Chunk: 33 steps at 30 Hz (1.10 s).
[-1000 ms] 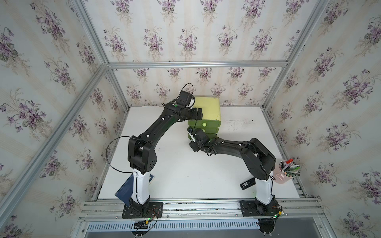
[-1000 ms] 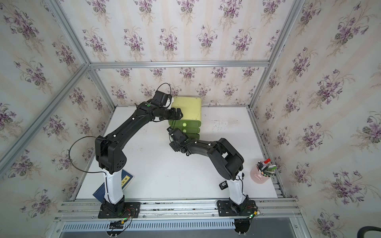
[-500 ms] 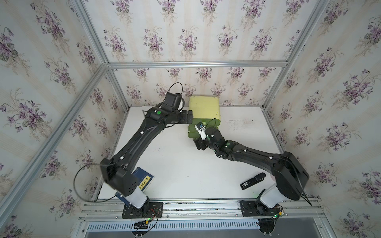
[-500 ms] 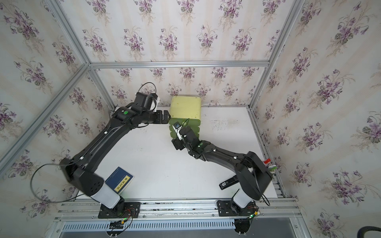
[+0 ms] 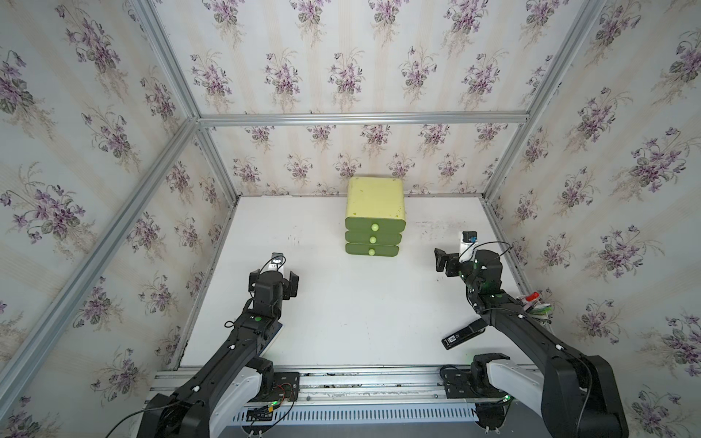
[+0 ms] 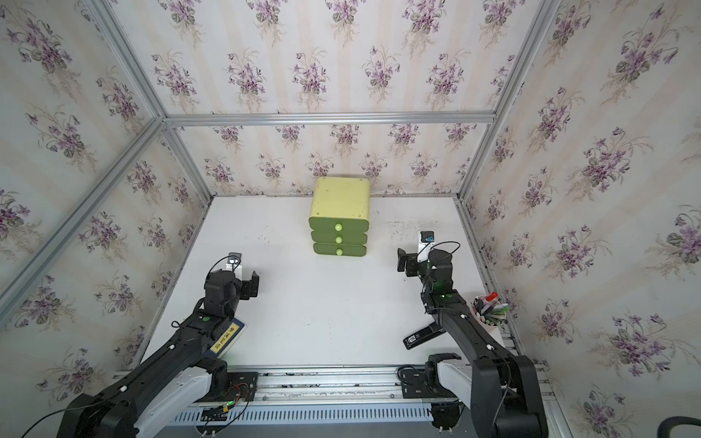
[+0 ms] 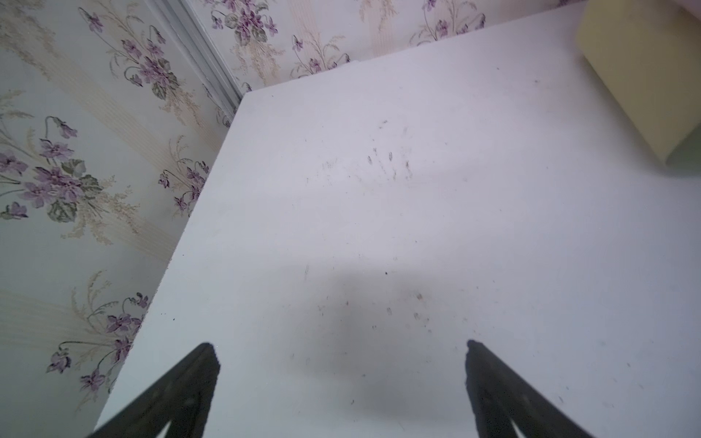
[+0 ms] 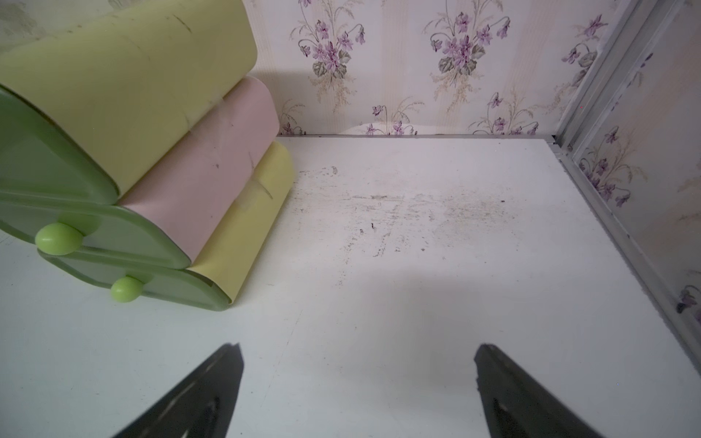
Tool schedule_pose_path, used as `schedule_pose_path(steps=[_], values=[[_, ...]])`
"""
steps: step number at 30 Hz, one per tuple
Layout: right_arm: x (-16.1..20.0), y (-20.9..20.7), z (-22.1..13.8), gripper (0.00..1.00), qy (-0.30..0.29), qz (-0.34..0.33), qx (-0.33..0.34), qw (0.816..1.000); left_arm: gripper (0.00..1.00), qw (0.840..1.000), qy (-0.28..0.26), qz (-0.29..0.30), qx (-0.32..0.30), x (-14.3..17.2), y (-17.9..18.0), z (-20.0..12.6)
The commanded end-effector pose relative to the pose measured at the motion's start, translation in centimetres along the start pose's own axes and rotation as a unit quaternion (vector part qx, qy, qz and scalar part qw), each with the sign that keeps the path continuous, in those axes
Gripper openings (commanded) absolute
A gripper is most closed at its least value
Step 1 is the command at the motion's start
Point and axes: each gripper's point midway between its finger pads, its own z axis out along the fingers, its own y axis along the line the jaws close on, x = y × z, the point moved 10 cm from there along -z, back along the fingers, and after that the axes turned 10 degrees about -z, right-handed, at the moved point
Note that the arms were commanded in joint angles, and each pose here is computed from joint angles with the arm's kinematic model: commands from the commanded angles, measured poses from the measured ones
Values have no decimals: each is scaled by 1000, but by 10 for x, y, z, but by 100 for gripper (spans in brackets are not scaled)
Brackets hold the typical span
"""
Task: Please put the sticky notes in the drawer by color
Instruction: Reset both arms
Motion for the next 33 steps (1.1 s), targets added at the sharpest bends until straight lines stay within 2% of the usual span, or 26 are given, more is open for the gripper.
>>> schedule_pose_path(steps=[1, 3, 6, 11, 14, 15, 16, 17, 18, 19, 33], values=[[-5, -3, 4, 100, -77, -3, 16, 997, 100, 996, -79, -48, -12, -15, 7, 14], [5, -6, 1, 100, -108, -17, 51, 993, 100, 996, -78, -52, 2, -19, 8, 23], [14, -5, -7, 100, -149, -42, 69, 986, 100, 994, -81, -73, 19, -24, 15, 39], [23, -7, 5, 100, -127, -39, 73, 988, 100, 991, -70, -110, 31, -14, 26, 66], [36, -6, 10, 100, -132, -39, 82, 987, 100, 993, -45, -85, 66, -16, 17, 84], [41, -8, 11, 100, -124, -29, 96, 987, 100, 994, -16, -81, 71, -17, 15, 88], [45, -10, 16, 100, -113, -23, 106, 988, 100, 994, -20, -75, 72, -17, 14, 90], [42, -13, 18, 100, -125, -14, 123, 984, 100, 994, -18, -75, 73, -19, 13, 90], [46, -18, 20, 100, -97, 5, 152, 984, 100, 995, -13, -74, 71, -18, 13, 90], [44, -22, 22, 100, -98, 19, 159, 982, 100, 995, -17, -72, 71, -18, 12, 91], [44, -25, 21, 100, -101, 22, 160, 982, 100, 997, -11, -53, 60, -20, 6, 91]])
